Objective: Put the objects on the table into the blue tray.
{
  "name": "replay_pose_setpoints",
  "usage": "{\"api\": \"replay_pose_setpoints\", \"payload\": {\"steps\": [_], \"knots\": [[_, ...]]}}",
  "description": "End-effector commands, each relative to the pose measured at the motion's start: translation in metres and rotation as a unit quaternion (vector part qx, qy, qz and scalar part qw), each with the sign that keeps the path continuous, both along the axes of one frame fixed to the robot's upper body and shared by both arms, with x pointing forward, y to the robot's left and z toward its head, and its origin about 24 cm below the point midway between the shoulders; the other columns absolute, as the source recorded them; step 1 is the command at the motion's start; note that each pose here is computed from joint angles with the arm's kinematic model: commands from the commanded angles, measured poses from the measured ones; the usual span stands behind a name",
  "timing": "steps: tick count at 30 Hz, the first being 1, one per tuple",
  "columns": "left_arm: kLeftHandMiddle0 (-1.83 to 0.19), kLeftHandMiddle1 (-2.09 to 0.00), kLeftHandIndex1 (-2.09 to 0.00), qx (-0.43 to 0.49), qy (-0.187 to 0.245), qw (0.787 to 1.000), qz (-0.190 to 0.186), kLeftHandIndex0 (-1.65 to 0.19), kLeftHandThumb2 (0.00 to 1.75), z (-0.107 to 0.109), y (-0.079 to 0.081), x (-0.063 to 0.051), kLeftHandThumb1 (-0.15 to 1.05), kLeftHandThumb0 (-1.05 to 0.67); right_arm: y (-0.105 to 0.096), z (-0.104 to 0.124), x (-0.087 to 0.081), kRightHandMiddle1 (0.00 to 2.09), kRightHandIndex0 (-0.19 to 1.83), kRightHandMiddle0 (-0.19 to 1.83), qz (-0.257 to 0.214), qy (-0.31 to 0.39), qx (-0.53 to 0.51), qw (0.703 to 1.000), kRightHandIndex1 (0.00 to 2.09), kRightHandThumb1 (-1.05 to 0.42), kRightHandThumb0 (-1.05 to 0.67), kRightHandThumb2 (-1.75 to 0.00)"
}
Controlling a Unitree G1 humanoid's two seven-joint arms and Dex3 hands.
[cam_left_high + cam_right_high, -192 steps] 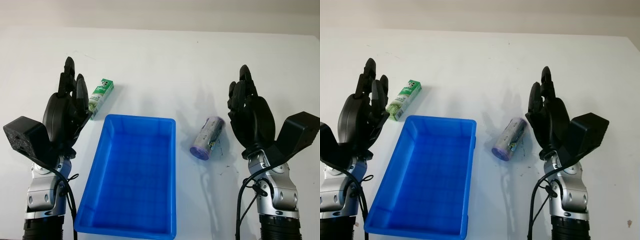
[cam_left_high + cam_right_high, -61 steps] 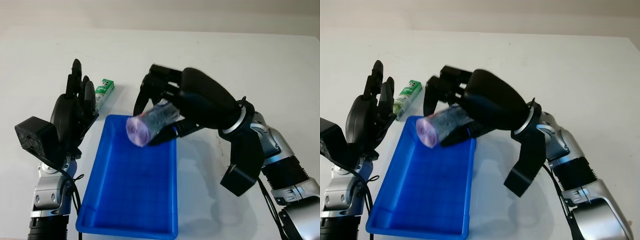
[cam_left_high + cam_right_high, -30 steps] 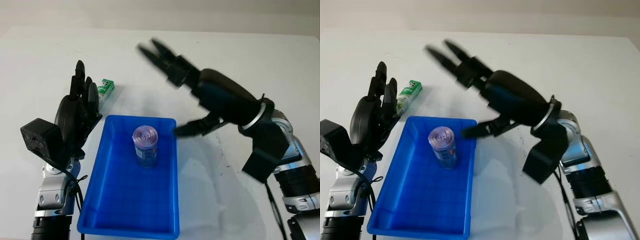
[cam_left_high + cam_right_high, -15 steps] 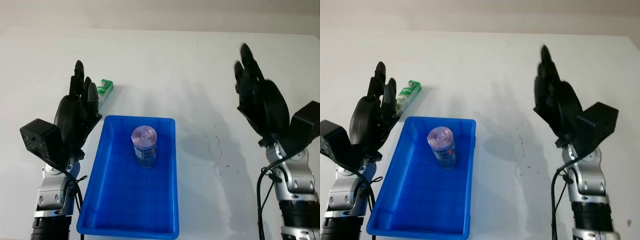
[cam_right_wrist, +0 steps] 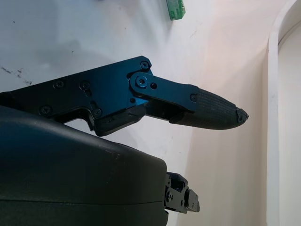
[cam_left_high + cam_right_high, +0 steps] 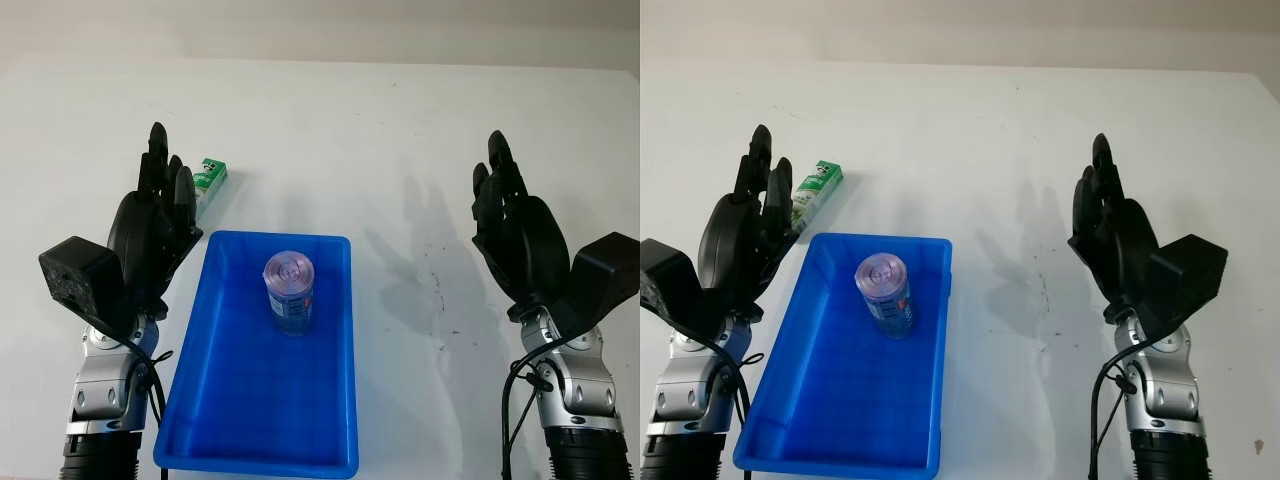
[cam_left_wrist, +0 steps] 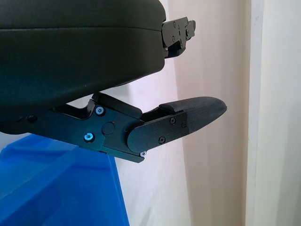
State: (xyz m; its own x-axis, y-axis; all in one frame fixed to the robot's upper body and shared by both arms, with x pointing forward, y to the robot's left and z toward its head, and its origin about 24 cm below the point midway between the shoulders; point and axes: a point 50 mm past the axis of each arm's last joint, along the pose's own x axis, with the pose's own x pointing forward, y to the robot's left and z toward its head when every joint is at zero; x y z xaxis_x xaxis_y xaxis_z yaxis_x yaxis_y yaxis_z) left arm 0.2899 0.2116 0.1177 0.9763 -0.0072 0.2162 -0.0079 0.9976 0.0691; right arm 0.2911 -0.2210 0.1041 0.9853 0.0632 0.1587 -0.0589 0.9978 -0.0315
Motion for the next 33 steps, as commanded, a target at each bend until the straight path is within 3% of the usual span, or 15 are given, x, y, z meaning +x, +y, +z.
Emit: {"api": "replay_pose_setpoints", "payload": {"steps": [1, 5, 12, 18, 21, 25, 27, 33], "knots": [[0.13, -0.07, -0.06, 0.009, -0.009, 1.000, 0.005, 0.15, 0.69, 0.007, 0.005, -0.001, 1.05, -0.71, 0.001, 0.003, -0.003, 0.00, -0.19, -0.19, -0.002, -0.009, 0.001, 1.000, 0.00, -1.05, -0.78, -0.71], [0.12, -0.06, -0.06, 0.037, -0.030, 0.999, 0.010, 0.14, 0.68, 0.023, 0.018, 0.000, 1.05, -0.69, 0.002, 0.004, -0.003, 0.00, -0.19, -0.19, -0.001, -0.010, -0.001, 1.000, 0.00, -1.05, -0.78, -0.71], [0.10, -0.06, -0.07, 0.096, -0.070, 0.992, 0.036, 0.11, 0.67, 0.070, 0.047, 0.010, 1.05, -0.64, 0.005, 0.004, -0.003, 0.00, -0.19, -0.19, -0.001, -0.013, 0.002, 1.000, 0.00, -1.05, -0.78, -0.71], [0.05, -0.07, -0.09, 0.159, -0.068, 0.984, 0.052, 0.06, 0.62, 0.102, 0.061, 0.021, 1.05, -0.64, 0.005, 0.002, -0.004, 0.00, -0.19, -0.19, -0.003, -0.011, 0.000, 1.000, 0.00, -1.05, -0.79, -0.70], [-0.01, -0.09, -0.13, 0.201, -0.048, 0.976, 0.069, -0.02, 0.54, 0.112, 0.061, 0.031, 1.05, -0.60, 0.005, 0.002, -0.004, 0.00, -0.19, -0.19, 0.000, -0.010, 0.002, 1.000, 0.00, -1.05, -0.79, -0.70], [0.02, -0.06, -0.10, 0.224, -0.018, 0.970, 0.088, 0.01, 0.54, 0.114, 0.051, 0.039, 1.05, -0.53, 0.006, 0.001, -0.003, 0.00, -0.19, -0.19, 0.002, -0.012, 0.003, 1.000, 0.00, -1.05, -0.79, -0.70], [-0.06, -0.09, -0.14, 0.241, -0.011, 0.966, 0.094, -0.07, 0.51, 0.113, 0.047, 0.043, 1.05, -0.52, 0.008, 0.001, -0.002, 0.00, -0.19, -0.19, 0.002, -0.012, 0.005, 1.000, 0.00, -1.05, -0.79, -0.70], [-0.12, -0.06, -0.12, 0.317, 0.016, 0.944, 0.089, -0.14, 0.36, 0.111, 0.039, 0.060, 1.05, -0.65, 0.006, 0.002, -0.005, 0.00, -0.19, -0.19, 0.002, -0.012, 0.001, 1.000, 0.00, -1.05, -0.79, -0.70]]}}
